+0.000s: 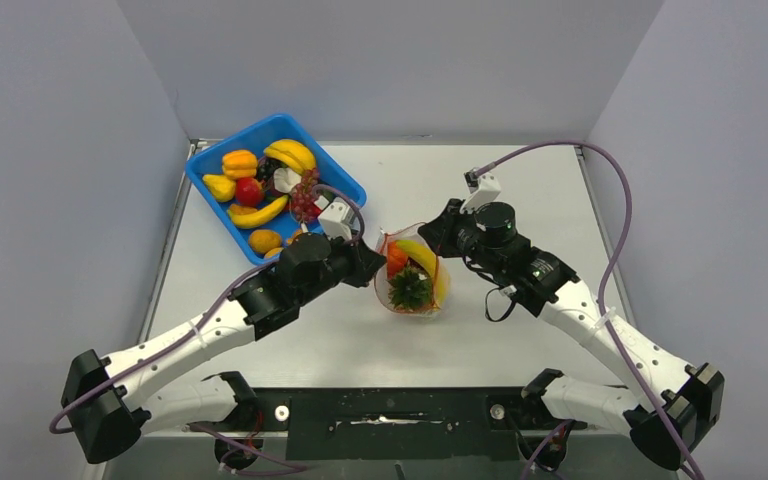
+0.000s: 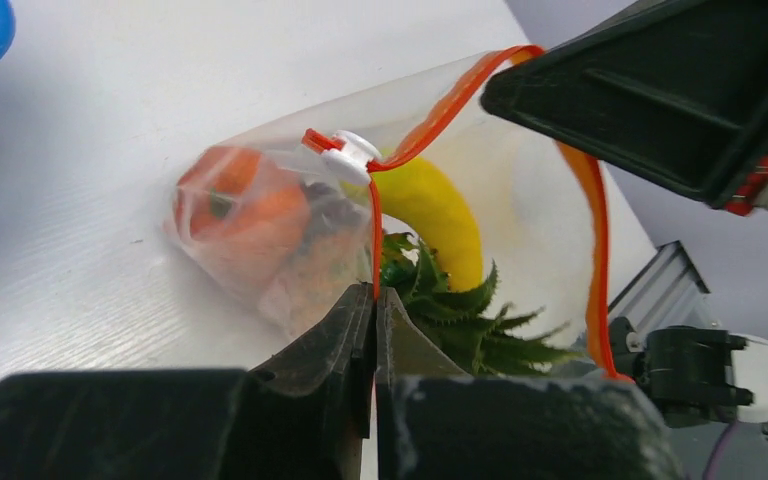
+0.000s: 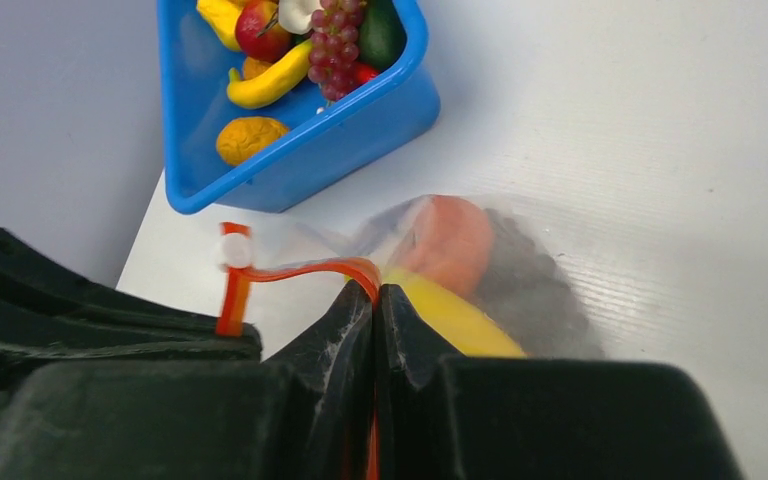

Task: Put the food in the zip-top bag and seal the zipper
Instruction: Pick up the fake fruit from the bin.

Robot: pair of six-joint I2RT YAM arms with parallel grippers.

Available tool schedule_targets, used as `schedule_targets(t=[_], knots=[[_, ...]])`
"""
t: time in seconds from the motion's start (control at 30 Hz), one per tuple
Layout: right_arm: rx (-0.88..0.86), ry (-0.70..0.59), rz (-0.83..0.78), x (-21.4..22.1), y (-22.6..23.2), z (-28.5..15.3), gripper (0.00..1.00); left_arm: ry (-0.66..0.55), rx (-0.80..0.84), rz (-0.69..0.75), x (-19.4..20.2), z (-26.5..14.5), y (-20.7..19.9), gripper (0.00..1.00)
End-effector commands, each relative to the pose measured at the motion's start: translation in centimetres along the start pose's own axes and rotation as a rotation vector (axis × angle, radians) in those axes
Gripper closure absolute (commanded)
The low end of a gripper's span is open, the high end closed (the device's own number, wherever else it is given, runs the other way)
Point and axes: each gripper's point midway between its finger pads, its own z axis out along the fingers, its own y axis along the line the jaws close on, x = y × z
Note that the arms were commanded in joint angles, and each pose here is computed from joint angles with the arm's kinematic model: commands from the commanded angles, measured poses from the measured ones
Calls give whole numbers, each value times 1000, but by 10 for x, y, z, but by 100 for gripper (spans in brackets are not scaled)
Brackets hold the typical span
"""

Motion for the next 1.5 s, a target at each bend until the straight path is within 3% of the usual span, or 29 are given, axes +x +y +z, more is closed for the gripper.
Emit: schedule_targets(t=[0.0, 0.2, 0.5, 0.6, 0.83, 1.1, 1.3, 1.47], knots=[[-1, -168, -9, -48, 8, -19, 100, -194, 185, -36, -58, -21, -43, 100], [-74, -177, 1, -53, 24, -23, 100, -167, 93, -23, -49, -12, -22, 97], [-113, -183, 13, -51, 28, -24, 100, -201, -67, 73, -67, -22, 4, 55], [-125, -184, 2, -47, 28, -22, 100, -194, -146, 123, -70, -21, 24, 46], [-134, -175, -17, -39, 25, -20, 100, -183, -272, 146, -92, -22, 73, 42], [-155, -168, -35, -38, 28, -19, 100, -169, -438, 337, -127, -31, 140, 42], [-153, -174, -45, -42, 28, -23, 100, -61, -616, 497, -139, -37, 212, 43], [-154, -169, -47, -41, 28, -24, 100, 29, -595, 558, -144, -30, 249, 46]])
